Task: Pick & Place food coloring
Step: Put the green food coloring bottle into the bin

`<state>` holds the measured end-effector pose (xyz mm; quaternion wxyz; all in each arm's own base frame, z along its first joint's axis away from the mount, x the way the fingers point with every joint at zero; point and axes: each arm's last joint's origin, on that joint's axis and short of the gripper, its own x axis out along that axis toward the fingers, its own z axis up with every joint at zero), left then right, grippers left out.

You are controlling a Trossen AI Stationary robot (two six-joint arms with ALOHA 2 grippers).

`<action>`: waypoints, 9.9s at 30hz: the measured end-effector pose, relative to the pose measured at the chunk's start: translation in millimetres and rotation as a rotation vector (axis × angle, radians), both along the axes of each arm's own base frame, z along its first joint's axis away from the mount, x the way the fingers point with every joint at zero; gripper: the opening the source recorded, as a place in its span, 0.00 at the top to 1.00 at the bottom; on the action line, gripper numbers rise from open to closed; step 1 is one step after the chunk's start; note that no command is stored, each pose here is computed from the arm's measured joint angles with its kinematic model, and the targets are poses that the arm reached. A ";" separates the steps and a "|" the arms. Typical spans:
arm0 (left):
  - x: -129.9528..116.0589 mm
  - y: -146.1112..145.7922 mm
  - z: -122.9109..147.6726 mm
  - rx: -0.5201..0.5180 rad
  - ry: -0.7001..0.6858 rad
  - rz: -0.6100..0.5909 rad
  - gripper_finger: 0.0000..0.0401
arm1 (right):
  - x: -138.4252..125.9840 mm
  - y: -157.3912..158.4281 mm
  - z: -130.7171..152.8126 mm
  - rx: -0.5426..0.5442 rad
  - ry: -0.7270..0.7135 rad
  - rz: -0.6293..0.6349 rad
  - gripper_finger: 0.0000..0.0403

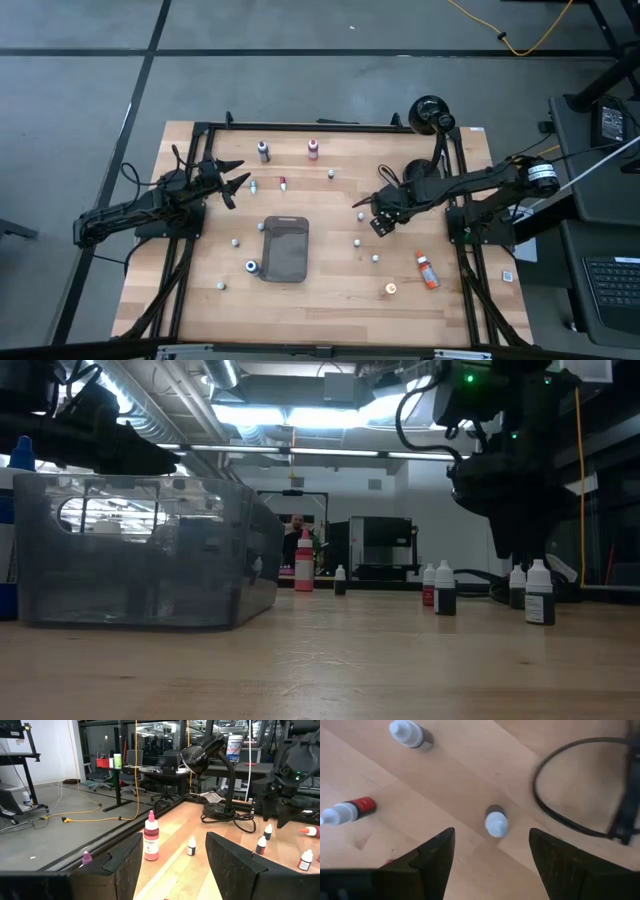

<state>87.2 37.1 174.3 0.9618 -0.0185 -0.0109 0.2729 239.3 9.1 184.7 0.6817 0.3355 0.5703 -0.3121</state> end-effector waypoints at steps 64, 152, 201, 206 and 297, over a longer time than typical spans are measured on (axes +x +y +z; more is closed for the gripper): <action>0.0 0.0 -0.1 0.000 0.000 0.000 0.47 | -79.3 70.6 -65.9 -0.458 -0.384 0.091 0.36; 0.0 0.0 0.0 0.000 0.000 0.000 0.47 | -81.5 70.8 -114.5 -0.711 -0.387 0.244 0.46; 0.0 0.0 0.0 0.000 0.000 -0.001 0.47 | -62.0 62.5 3.4 -0.754 -0.493 0.440 0.87; 0.0 0.0 0.0 0.000 0.000 0.000 0.47 | -45.4 59.3 41.9 -0.697 -0.553 0.548 0.87; 37.9 -16.0 179.8 -0.162 0.256 -0.634 0.47 | 203.2 39.1 134.3 -0.420 -0.744 0.542 0.87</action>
